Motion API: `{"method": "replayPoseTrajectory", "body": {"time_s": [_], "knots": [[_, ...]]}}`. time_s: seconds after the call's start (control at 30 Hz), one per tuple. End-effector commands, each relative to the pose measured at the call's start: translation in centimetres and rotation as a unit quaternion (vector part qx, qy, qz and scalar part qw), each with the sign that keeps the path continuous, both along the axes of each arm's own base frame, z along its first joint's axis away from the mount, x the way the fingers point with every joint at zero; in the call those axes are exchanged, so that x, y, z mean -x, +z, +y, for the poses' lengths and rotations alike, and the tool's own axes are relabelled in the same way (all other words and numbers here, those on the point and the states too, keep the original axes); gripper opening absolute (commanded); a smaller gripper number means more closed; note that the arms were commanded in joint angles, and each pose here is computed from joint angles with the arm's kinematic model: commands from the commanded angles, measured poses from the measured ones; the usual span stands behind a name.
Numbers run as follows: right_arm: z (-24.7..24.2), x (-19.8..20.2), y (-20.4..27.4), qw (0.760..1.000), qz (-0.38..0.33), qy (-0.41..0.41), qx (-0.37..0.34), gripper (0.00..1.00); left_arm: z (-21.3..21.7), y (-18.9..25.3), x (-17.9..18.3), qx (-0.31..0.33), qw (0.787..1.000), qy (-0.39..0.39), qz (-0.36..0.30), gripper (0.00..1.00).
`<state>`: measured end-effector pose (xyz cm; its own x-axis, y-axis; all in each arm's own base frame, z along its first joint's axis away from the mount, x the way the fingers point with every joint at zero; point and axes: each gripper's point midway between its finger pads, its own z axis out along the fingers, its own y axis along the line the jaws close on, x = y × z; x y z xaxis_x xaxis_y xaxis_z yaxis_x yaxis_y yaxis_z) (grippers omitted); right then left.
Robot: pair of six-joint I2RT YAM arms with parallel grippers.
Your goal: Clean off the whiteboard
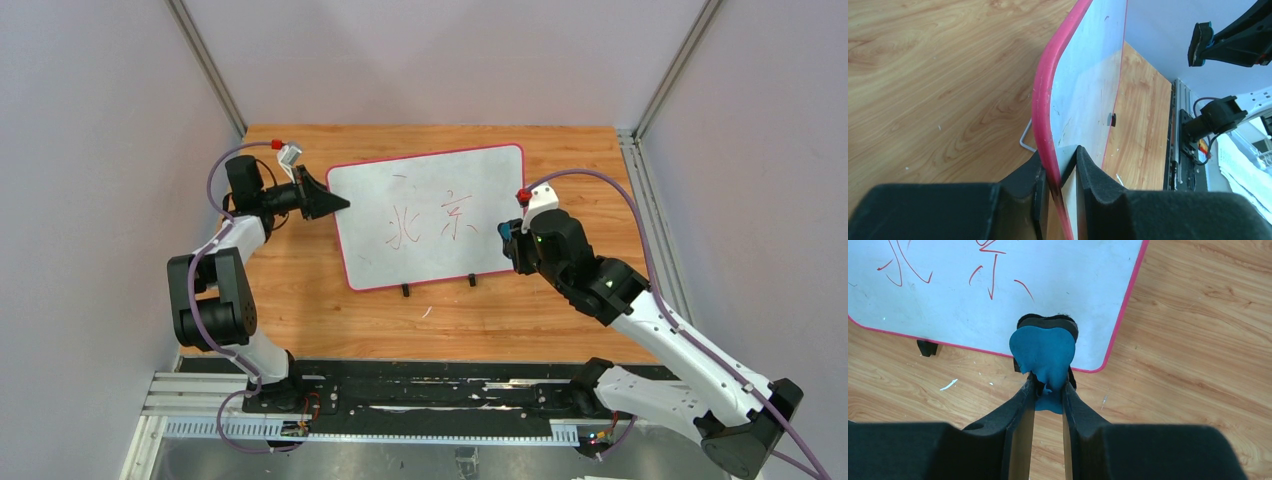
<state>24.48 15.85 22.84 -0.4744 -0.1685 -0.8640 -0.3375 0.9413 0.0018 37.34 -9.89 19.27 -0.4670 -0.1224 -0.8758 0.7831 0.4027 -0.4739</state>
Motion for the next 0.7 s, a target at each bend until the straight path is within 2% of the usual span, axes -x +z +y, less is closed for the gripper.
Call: {"method": "replayPoseTrajectory", "body": {"time_s": [0.0,0.37,0.5,0.67], "knots": [[-0.3,-0.3,0.6,1.0,-0.024,-0.004,0.013,0.01,2.1,-2.7,-2.3,-0.045,0.997,0.047,-0.038,0.0],[0.4,-5.1,1.4,0.991,-0.109,-0.026,0.068,0.01,2.1,-1.9,-2.0,-0.047,0.997,0.05,-0.046,0.0],[2.1,-7.3,0.9,0.988,-0.134,-0.016,0.071,0.01,2.1,-1.6,-1.8,-0.048,0.996,0.053,-0.048,0.0],[4.4,-9.3,0.2,0.991,-0.121,0.014,0.058,0.0,2.0,-1.1,-1.5,-0.05,0.996,0.058,-0.054,0.0]]}}
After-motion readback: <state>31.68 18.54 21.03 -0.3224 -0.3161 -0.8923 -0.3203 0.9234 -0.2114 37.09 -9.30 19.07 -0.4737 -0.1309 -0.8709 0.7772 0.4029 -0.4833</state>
